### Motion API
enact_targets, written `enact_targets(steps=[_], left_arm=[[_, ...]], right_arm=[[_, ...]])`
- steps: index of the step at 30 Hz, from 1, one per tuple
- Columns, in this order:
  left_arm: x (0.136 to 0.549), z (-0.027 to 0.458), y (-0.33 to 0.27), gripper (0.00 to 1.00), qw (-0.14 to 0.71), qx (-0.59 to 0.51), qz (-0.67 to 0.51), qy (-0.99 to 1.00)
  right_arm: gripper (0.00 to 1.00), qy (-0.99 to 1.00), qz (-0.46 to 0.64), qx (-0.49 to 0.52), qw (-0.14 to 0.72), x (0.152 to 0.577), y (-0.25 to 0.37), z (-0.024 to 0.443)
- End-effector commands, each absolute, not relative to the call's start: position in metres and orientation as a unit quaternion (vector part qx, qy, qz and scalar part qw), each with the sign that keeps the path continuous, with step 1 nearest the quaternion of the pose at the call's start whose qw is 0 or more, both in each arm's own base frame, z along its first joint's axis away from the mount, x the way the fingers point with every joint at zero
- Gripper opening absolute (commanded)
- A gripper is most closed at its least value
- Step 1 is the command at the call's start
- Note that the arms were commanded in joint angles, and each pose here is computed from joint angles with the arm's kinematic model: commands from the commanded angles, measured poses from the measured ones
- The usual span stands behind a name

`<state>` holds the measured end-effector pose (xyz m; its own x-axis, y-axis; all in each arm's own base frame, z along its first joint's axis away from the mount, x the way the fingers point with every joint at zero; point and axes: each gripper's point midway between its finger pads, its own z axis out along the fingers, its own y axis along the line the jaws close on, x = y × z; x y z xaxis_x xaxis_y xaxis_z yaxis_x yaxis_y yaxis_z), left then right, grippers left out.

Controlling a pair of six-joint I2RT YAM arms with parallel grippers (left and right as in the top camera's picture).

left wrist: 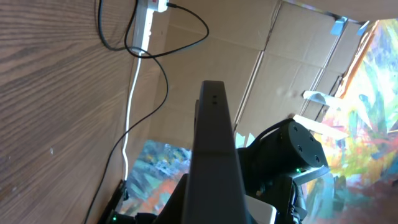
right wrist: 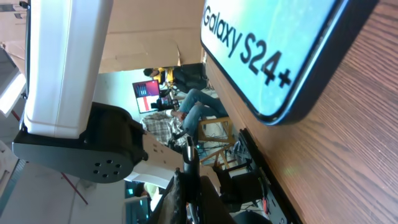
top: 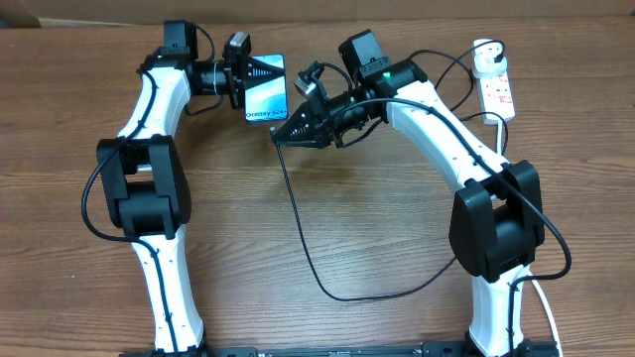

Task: Plug charger to phone and switch on socket
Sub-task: 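Lift the cable plug with the right gripper toward the phone's bottom port, then push the USB-C plug into the phone's bottom port with the right gripper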

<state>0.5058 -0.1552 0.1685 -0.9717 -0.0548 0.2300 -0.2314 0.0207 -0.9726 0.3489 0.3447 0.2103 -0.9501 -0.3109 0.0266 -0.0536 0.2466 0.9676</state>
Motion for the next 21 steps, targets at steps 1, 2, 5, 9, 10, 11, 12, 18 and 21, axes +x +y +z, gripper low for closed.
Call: enact_targets(steps=[1,2,5,9,10,11,12,18,21], left_arm=[[0.5032,0.2068,-0.1544,0.04,0.066,0.086,0.707,-0.699],[0.5035,0.2071,-0.1550,0.04,0.069,0.088,0.707,-0.698],[0.5042,0.2075,-0.1549,0.04,0.074,0.093,0.706,-0.698],[0.5044,0.2077,-0.1557,0.04,0.072,0.090,0.707,-0.698],[0.5042,0.2077,-0.1563,0.04,0.072,0.089,0.706,-0.698],[0.5040,0.2077,-0.1569,0.04,0.072,0.089,0.706,-0.698],[0.5039,0.2077,-0.1572,0.04,0.073,0.089,0.706,-0.698],[0.5043,0.2082,-0.1588,0.04,0.069,0.082,0.707,-0.699],[0.5044,0.2084,-0.1595,0.04,0.067,0.080,0.707,-0.700]], right_arm=[[0.04,-0.783,-0.603,0.112,0.108,0.3449,0.3449,0.2149],[0.04,-0.783,-0.603,0.108,0.111,0.3450,0.3449,0.2116],[0.04,-0.782,-0.604,0.105,0.111,0.3468,0.3459,0.2056],[0.04,-0.780,-0.608,0.112,0.103,0.3490,0.3470,0.2061],[0.04,-0.779,-0.608,0.114,0.101,0.3495,0.3473,0.2065],[0.04,-0.779,-0.609,0.115,0.099,0.3499,0.3474,0.2065],[0.04,-0.778,-0.609,0.116,0.098,0.3502,0.3476,0.2065],[0.04,-0.778,-0.610,0.118,0.095,0.3511,0.3480,0.2071],[0.04,-0.777,-0.612,0.117,0.092,0.3538,0.3493,0.2085]])
